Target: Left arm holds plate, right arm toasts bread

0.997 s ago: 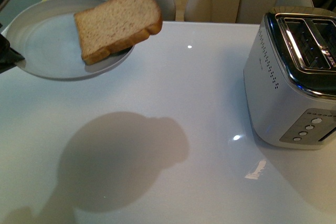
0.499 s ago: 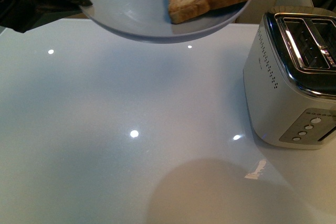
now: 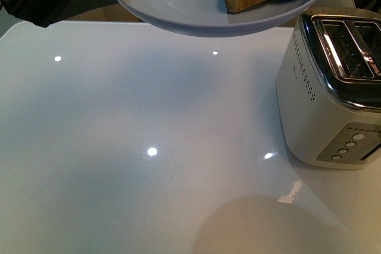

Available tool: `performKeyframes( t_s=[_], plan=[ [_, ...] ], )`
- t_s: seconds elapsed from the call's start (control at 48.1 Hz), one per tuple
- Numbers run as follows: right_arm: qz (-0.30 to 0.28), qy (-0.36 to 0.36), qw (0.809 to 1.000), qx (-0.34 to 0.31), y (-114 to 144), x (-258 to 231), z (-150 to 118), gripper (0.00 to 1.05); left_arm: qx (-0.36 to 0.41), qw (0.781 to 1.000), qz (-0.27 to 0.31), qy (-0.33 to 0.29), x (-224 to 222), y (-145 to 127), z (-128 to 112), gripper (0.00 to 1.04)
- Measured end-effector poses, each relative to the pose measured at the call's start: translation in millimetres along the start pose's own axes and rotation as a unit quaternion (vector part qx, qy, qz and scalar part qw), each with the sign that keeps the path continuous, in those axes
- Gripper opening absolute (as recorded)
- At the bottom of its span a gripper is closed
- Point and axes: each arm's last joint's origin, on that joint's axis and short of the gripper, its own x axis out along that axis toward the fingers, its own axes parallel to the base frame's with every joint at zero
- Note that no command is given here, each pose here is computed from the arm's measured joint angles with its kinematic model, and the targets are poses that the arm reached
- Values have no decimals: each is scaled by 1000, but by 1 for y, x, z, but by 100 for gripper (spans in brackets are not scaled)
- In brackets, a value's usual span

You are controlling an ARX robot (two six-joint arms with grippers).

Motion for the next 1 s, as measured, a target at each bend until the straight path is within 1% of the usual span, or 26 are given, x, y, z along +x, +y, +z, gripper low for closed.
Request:
performKeyframes(
  t_s=[0.665, 0.686, 0.706, 0.727, 0.748, 0.81, 0.873, 0.976, 0.997],
  plan=[
    [0, 0, 1000, 0, 0, 0, 0, 96, 0, 1000, 0, 0, 0, 0, 0, 3],
    [2, 5, 1000, 0, 0, 0, 0, 96, 0, 1000, 0, 0, 0, 0, 0, 3],
    [11, 30, 999, 1, 0, 0, -1, 96, 0, 1000, 0, 0, 0, 0, 0, 3],
    [22, 65, 998, 3, 0, 0, -1, 96, 0, 1000, 0, 0, 0, 0, 0, 3],
    [27, 125, 992, 9, -1, 1, -1, 96, 0, 1000, 0, 0, 0, 0, 0, 3],
    [29, 221, 975, 22, -3, 3, -1, 96, 1, 1000, -1, 0, 0, -1, 0, 3],
    [29, 230, 972, 29, -4, 7, 4, 96, 1, 1000, -2, 1, 0, -1, 0, 3],
    [36, 192, 980, 50, -4, 20, 29, 96, 0, 1000, -1, -2, -1, -1, 0, 3],
    [37, 178, 981, 64, -4, 27, 38, 96, 0, 1000, -2, 0, -1, -1, 0, 3]
  ],
)
